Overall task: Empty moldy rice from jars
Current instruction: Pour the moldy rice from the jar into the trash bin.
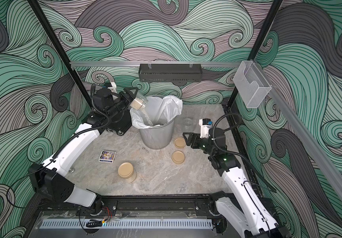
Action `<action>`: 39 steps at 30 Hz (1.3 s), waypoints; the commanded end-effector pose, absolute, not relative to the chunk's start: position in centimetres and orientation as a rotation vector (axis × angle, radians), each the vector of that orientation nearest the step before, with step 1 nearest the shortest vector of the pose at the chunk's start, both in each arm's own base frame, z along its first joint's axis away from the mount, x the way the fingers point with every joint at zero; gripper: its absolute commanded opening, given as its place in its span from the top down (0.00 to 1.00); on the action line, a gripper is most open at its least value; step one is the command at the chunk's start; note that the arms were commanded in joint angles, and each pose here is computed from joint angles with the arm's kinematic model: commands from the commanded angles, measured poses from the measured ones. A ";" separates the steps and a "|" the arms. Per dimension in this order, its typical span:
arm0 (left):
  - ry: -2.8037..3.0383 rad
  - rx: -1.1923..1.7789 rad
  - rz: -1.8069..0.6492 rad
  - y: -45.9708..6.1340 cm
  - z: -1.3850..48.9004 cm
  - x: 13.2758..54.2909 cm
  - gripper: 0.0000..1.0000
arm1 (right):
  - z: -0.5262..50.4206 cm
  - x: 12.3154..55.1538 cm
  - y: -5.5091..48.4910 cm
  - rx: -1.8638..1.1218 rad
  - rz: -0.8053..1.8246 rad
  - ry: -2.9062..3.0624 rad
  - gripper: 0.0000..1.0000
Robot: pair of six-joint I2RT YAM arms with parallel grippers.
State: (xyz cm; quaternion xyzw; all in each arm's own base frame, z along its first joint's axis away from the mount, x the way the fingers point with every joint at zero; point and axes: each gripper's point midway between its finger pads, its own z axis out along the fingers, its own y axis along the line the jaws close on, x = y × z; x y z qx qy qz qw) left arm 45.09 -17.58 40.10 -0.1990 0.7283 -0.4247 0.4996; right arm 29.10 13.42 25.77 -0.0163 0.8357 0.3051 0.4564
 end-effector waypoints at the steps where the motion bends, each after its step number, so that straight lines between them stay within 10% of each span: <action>1: 1.633 -0.426 -1.020 -16.4 44.7 43.9 0.47 | 26.5 29.0 13.2 -0.020 0.760 2.027 0.25; 39: 1.675 -0.283 -0.931 -18.2 45.5 43.9 0.49 | 25.5 29.5 13.3 0.014 0.773 2.044 0.26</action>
